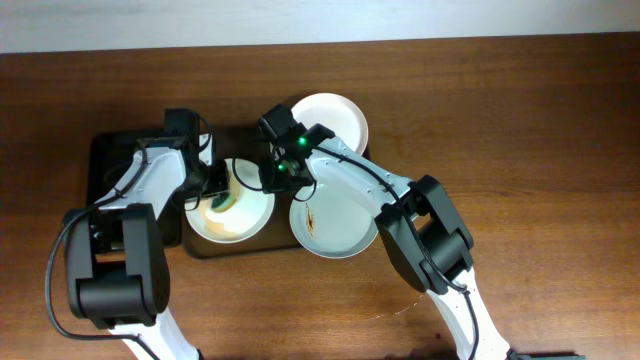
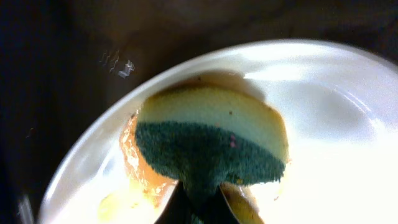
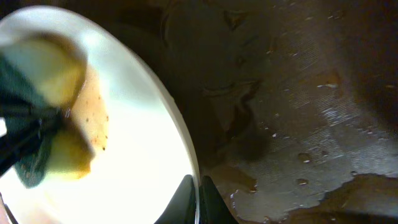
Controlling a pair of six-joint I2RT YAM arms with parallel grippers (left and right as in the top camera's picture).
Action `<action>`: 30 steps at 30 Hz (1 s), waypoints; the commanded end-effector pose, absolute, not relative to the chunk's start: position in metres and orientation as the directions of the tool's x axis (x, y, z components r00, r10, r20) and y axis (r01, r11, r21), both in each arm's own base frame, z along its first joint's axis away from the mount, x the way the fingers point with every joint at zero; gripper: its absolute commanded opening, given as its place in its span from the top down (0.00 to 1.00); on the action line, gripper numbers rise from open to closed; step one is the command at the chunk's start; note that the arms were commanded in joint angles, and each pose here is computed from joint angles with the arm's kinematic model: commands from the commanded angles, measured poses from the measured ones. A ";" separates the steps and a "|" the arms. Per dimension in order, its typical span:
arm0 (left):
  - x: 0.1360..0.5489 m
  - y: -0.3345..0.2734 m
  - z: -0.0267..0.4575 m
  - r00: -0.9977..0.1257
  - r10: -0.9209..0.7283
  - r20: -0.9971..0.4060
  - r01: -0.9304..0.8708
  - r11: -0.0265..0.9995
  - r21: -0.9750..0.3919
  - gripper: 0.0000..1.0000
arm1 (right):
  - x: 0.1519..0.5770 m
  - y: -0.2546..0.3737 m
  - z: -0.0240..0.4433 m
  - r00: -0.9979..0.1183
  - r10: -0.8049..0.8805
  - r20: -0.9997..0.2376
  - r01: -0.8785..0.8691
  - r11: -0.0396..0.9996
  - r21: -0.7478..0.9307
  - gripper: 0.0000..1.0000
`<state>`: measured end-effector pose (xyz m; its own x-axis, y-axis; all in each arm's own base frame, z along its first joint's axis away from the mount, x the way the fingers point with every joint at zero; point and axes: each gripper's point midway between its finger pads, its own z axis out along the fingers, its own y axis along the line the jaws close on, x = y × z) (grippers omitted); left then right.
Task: Clean dirty plates on tray and stack at the side
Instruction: 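Scrub the white plate with the sponge in the left gripper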
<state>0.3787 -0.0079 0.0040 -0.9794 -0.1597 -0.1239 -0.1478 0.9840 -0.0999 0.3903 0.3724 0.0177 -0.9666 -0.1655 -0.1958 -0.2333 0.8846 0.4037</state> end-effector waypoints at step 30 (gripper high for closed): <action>0.368 -0.052 -0.008 -0.997 0.077 0.005 0.075 0.978 -0.197 0.99 | 0.398 0.360 0.008 -0.973 -0.148 -0.179 -0.208 0.896 0.391 0.96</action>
